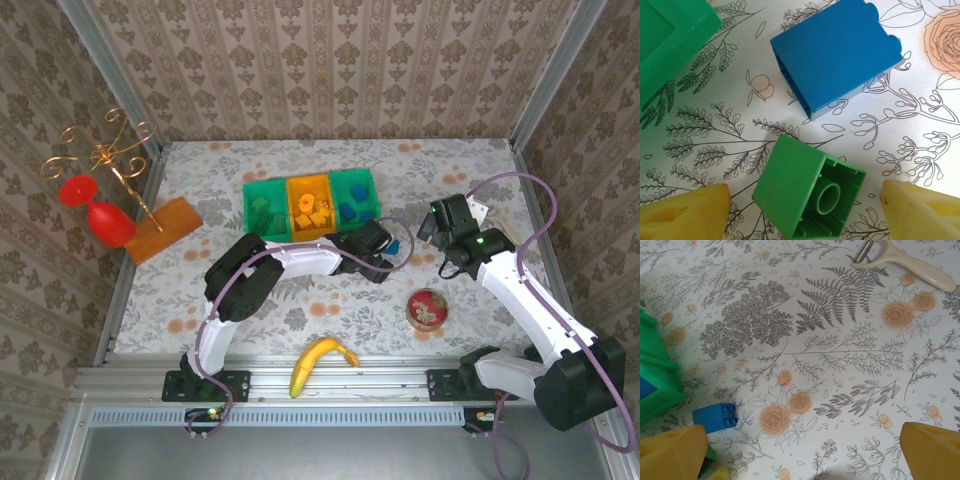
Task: Sort the legos into containers by color
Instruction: Pick up the lego from the center of the table.
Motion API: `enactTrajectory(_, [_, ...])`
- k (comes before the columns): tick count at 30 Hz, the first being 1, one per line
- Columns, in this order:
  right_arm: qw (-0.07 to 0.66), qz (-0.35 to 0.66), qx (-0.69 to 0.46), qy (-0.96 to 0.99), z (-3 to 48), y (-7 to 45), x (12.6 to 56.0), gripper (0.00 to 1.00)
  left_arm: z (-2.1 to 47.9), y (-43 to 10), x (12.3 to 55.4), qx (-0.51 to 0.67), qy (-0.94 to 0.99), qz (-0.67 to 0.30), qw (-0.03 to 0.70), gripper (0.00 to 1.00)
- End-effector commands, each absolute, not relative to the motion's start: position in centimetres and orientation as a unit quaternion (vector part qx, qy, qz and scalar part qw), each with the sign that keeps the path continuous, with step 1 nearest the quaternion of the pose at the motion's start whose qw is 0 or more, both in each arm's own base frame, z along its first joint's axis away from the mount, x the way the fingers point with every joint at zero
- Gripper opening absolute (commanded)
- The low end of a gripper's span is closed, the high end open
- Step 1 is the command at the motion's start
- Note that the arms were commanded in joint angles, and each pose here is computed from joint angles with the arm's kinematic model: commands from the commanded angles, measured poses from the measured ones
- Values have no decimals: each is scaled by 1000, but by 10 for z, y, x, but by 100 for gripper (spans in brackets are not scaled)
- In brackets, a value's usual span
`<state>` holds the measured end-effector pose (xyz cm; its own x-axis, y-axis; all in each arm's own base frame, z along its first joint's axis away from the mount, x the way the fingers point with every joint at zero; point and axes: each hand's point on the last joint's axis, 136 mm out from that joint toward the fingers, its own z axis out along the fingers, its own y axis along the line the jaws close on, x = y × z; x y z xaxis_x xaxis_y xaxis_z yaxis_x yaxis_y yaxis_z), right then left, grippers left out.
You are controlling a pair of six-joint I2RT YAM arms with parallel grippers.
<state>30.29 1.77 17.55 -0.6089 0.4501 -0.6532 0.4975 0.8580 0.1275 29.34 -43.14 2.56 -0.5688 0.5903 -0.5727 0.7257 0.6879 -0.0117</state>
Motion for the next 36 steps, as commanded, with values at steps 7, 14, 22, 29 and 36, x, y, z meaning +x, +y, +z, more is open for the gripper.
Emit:
enactTrajectory(7, [351, -26, 274, 895, 171, 18, 302, 100, 11, -435, 297, 370, 885, -118, 259, 77])
enactTrajectory(14, [352, -26, 274, 895, 172, 18, 303, 100, 12, -439, 305, 368, 885, -114, 262, 72])
enactTrajectory(22, [350, -28, 274, 895, 170, 17, 303, 100, 12, -430, 306, 364, 889, -99, 259, 56])
enactTrajectory(29, [352, -27, 274, 894, 173, 18, 303, 100, 15, -418, 296, 366, 889, -98, 256, 46])
enactTrajectory(36, [348, -20, 270, 897, 171, 20, 303, 100, 28, -412, 293, 361, 887, -101, 269, 29])
